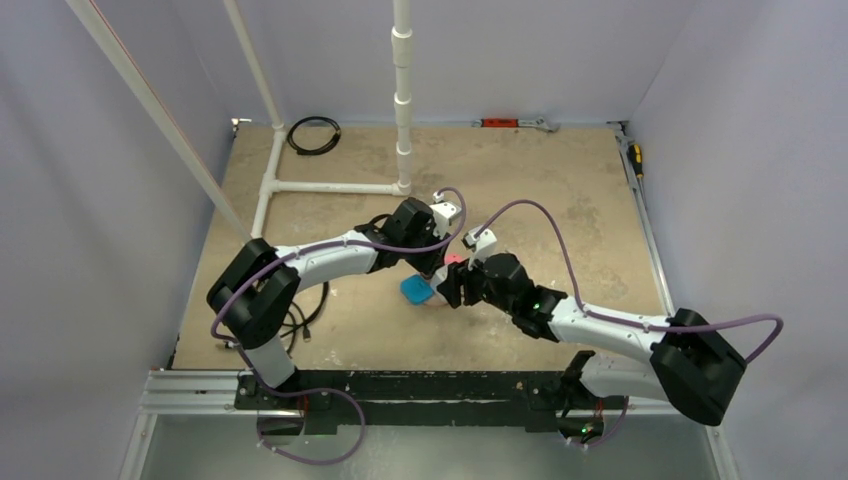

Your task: Pull the plug off the socket

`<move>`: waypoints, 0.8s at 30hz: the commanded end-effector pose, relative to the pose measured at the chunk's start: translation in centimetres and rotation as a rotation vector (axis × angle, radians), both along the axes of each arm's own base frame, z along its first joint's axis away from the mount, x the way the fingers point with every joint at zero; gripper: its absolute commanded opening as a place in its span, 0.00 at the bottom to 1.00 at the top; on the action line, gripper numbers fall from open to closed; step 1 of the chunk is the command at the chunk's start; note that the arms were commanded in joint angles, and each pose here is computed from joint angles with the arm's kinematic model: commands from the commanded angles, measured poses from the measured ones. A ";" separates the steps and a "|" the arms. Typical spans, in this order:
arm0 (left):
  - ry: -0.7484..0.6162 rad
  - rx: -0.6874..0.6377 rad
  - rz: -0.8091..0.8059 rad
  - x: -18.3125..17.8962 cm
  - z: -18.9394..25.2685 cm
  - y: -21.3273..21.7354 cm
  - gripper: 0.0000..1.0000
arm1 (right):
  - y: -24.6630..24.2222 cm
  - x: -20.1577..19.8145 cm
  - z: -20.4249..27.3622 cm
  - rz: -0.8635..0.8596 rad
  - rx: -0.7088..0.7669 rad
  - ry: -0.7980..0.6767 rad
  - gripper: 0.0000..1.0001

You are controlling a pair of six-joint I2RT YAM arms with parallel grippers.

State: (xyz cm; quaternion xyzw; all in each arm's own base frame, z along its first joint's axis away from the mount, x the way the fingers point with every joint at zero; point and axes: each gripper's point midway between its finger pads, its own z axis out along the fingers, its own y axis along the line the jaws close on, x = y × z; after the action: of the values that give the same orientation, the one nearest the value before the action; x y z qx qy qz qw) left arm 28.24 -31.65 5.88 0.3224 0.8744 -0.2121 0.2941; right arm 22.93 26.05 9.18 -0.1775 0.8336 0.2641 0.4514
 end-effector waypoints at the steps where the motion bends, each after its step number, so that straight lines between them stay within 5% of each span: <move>1: 0.214 0.311 0.032 -4.9 -7.4 6.5 0.00 | -0.7 1.4 1.5 -0.089 0.052 -0.032 0.00; 13: 0.254 0.347 0.037 -5.4 -9.2 6.9 0.00 | -2.0 1.0 3.9 -0.201 -0.004 -0.163 0.00; 24: 0.263 0.357 0.041 -5.4 -9.7 7.0 0.00 | 0.3 -0.9 3.2 -0.207 -0.198 -0.243 0.00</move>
State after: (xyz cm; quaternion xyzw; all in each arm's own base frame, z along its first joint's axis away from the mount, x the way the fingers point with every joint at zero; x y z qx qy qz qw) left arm 27.48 -33.32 5.21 0.3356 0.8684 -0.2357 0.2785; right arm 20.95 25.28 9.02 -0.1953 0.8309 0.1386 0.5023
